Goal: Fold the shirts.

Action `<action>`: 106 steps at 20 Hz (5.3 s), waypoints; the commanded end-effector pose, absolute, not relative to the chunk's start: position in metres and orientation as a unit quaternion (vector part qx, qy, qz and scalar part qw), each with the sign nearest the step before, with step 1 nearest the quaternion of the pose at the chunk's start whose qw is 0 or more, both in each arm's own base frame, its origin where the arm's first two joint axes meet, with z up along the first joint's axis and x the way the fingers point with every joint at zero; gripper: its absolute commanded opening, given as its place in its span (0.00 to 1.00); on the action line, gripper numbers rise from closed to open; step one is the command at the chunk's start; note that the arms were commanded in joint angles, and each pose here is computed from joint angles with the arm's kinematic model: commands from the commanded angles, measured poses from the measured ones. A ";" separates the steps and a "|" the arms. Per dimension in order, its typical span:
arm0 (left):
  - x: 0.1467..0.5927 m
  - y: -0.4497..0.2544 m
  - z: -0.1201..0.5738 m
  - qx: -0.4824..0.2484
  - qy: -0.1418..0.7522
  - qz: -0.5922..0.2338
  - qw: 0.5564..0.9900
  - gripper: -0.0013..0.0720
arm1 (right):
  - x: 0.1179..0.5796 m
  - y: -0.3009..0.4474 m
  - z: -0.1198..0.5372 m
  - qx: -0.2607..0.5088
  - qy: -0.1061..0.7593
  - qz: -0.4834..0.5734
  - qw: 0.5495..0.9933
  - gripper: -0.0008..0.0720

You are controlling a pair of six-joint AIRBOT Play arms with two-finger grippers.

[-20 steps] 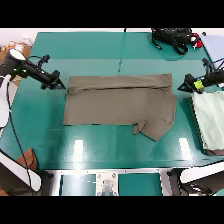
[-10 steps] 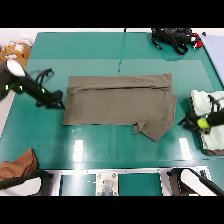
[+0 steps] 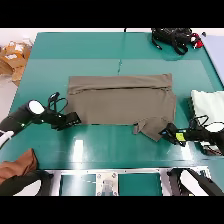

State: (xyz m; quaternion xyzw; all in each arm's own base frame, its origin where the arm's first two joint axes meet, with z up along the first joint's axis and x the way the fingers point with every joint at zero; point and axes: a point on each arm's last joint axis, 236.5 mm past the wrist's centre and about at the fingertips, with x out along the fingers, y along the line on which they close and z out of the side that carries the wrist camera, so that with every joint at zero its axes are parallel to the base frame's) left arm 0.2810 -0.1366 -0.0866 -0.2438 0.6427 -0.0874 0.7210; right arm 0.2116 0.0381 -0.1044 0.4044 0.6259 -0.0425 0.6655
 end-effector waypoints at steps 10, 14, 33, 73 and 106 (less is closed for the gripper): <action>0.308 -0.143 -0.088 -0.220 0.630 -0.100 0.738 0.04 | 0.247 0.053 -0.089 0.360 0.623 0.028 0.694 0.04; 0.290 -0.103 -0.066 -0.085 0.689 -0.088 0.714 0.04 | 0.218 0.034 -0.084 0.312 0.672 -0.008 0.672 0.03; 0.366 -0.106 -0.011 0.000 0.663 -0.144 0.735 0.04 | 0.360 0.017 0.033 0.290 0.550 0.034 0.782 0.03; 0.502 -0.179 0.036 -0.138 0.603 -0.239 0.748 0.05 | 0.450 -0.018 -0.086 0.364 0.597 0.172 0.694 0.03; 0.467 -0.200 0.061 -0.046 0.601 -0.275 0.749 0.04 | 0.433 0.221 0.186 0.155 0.442 0.389 0.793 0.03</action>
